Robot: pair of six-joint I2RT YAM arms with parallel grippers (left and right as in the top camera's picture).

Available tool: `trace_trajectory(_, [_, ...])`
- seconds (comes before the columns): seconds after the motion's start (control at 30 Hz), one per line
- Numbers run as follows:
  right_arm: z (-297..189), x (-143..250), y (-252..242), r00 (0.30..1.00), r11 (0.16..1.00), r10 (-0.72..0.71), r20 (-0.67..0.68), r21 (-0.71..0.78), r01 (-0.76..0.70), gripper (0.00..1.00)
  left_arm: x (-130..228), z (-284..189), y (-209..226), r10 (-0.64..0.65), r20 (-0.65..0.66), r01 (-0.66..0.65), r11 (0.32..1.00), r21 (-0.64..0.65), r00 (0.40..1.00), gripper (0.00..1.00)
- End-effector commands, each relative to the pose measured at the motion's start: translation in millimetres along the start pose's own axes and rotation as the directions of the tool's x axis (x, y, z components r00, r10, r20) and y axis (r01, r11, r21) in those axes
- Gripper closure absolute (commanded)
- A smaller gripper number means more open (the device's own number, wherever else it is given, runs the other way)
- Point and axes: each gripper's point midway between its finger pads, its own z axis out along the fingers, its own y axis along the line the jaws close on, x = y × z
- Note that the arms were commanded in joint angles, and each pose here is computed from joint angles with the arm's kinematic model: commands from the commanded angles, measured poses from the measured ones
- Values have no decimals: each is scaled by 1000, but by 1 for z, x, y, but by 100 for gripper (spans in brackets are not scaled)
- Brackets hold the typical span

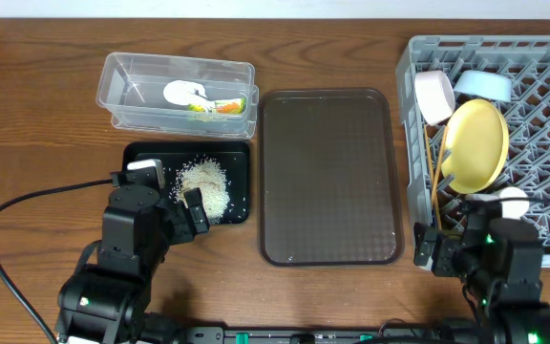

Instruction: Sort waste into correct bins and load items into the dishwasher rack

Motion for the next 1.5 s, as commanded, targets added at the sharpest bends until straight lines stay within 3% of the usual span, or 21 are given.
trace_trajectory(0.0, [-13,-14,4,987,996,-86,134,-13,88,1,1,2,2,-9,1,9,1000,-12,1000,4])
trace_trajectory(0.2, [-28,-30,8,898,990,-123,423,-14,142,1,1,2,2,-9,1,9,1000,-12,1000,4])
trace_trajectory(0.57, [13,-53,9,654,977,-171,737,42,209,1,1,2,2,-9,1,9,1000,-12,1000,4])
trace_trajectory(0.8, [42,-27,5,744,977,-179,644,29,211,1,1,2,2,-9,0,9,1000,-13,1000,4])
trace_trajectory(1.47, [42,-27,4,746,977,-179,641,30,209,1,1,2,2,-9,1,9,1000,-12,1000,4])
